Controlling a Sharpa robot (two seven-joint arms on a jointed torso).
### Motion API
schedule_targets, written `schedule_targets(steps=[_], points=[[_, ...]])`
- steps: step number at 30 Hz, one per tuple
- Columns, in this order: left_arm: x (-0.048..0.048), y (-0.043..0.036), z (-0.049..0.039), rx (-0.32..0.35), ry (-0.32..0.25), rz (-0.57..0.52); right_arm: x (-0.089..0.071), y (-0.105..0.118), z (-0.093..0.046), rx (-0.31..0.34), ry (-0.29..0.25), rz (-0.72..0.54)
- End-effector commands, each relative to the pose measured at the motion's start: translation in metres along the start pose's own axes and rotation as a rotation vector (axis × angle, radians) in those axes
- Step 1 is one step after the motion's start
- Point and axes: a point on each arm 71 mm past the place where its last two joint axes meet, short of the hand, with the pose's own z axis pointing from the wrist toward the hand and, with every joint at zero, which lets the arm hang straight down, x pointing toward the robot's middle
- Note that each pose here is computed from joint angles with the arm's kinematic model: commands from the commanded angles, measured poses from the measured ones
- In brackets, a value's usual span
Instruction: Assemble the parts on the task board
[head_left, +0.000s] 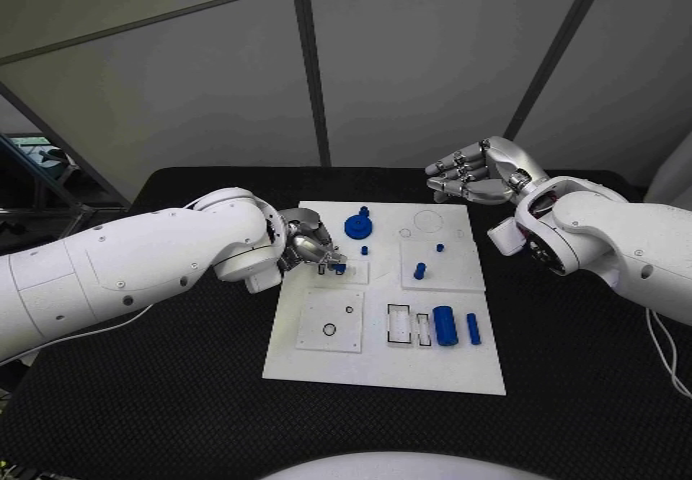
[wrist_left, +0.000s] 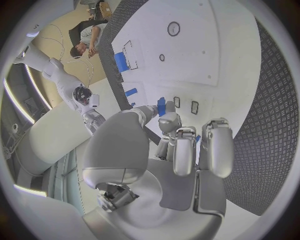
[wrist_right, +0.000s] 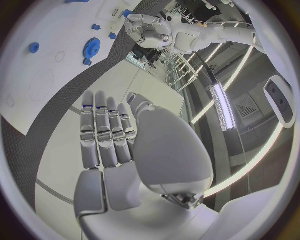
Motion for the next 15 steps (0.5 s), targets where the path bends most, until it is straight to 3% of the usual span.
schedule_targets(steps=[1, 7, 15], points=[[-0.0010, 0.0005, -0.0024, 0.022, -0.114, -0.018, -0.001, 0.001, 0.000, -0.015, 0.005, -0.001], [0.0069, 0.0055, -0.0021, 0.024, -0.192, -0.018, -0.002, 0.001, -0.001, -0.015, 0.002, -0.003], [0.0131, 0.0055, 0.0010, 0.023, -0.225, 0.019, -0.002, 0.001, -0.002, -0.017, 0.003, -0.002]])
